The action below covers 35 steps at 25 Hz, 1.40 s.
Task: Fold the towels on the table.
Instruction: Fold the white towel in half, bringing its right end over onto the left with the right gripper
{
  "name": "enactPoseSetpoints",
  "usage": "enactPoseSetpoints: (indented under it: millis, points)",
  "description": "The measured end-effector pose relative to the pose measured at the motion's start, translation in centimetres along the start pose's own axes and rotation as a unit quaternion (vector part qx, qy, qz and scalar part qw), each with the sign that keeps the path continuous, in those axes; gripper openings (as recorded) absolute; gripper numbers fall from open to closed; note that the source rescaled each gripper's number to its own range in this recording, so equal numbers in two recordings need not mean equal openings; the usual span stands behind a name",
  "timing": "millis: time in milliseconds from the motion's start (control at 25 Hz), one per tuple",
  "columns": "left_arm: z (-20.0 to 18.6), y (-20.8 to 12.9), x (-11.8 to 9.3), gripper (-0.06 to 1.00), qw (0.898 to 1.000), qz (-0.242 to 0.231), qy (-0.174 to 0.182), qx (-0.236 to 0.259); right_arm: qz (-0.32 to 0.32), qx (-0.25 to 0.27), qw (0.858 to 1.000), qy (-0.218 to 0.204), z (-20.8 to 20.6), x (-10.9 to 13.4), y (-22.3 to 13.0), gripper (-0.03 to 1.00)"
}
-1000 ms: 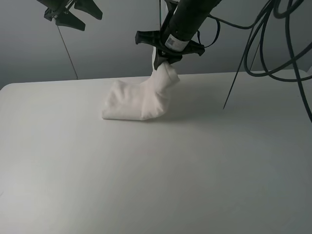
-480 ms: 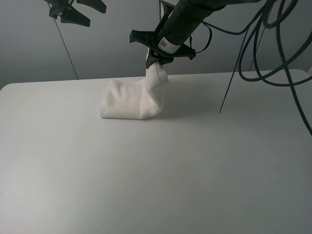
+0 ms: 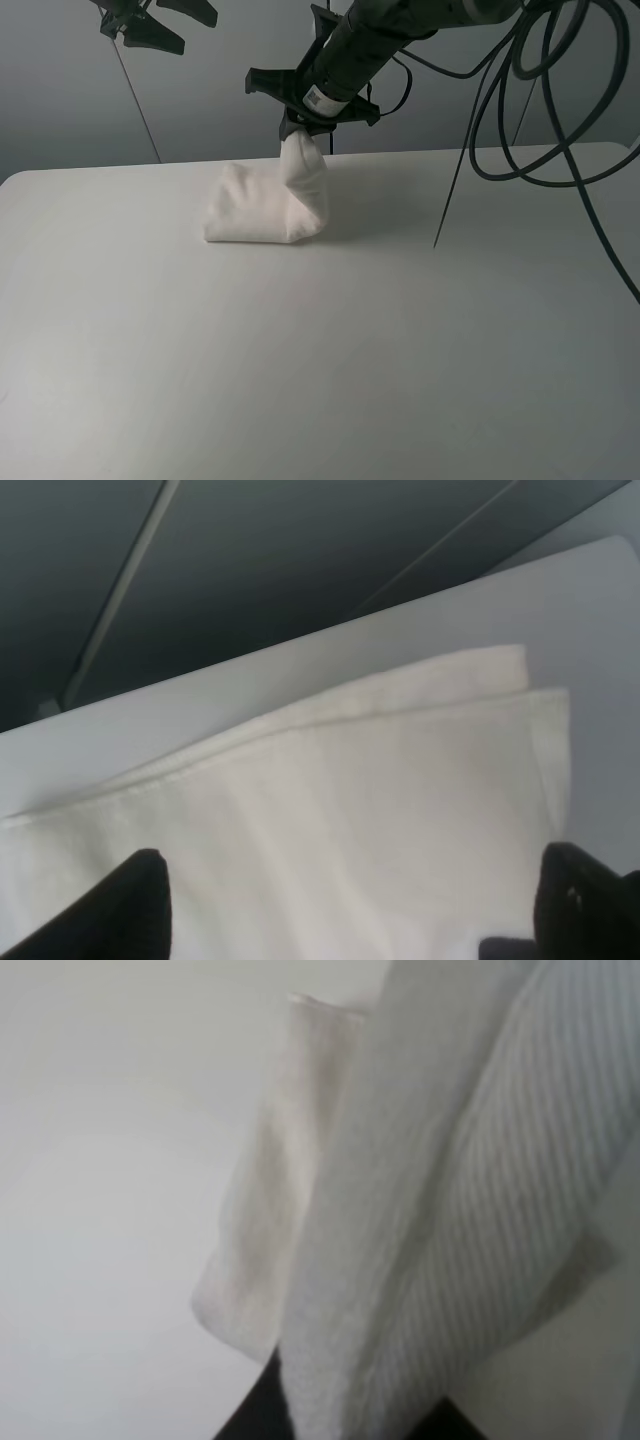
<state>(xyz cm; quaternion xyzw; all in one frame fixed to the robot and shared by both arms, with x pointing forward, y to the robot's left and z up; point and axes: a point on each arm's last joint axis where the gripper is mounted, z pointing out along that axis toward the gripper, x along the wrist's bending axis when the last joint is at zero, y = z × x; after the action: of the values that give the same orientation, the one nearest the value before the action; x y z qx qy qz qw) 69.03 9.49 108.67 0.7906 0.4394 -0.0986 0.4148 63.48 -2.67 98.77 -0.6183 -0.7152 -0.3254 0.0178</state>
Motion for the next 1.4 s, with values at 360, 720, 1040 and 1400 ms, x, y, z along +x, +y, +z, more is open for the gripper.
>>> enactPoseSetpoints:
  millis: [360, 720, 1040, 1400]
  points:
    - [0.0, 0.3, -0.8, 0.94, 0.999, -0.009, -0.046, -0.017, 0.0, 0.001, 1.0, 0.009, 3.1, 0.9, -1.5, 0.15]
    - [0.0, 0.4, -0.9, 0.94, 0.998, -0.01, -0.052, -0.019, 0.01, -0.013, 1.0, 0.006, 5.5, 0.0, -1.8, 0.15]
    - [0.0, 0.4, -0.9, 0.94, 0.998, -0.008, -0.052, -0.019, 0.028, -0.02, 0.999, 0.036, 6.5, 0.1, -1.9, 0.83]
    - [0.0, 0.4, -0.9, 0.94, 0.998, -0.007, -0.052, -0.019, 0.021, -0.02, 0.998, 0.052, 6.5, 0.4, -1.9, 1.0]
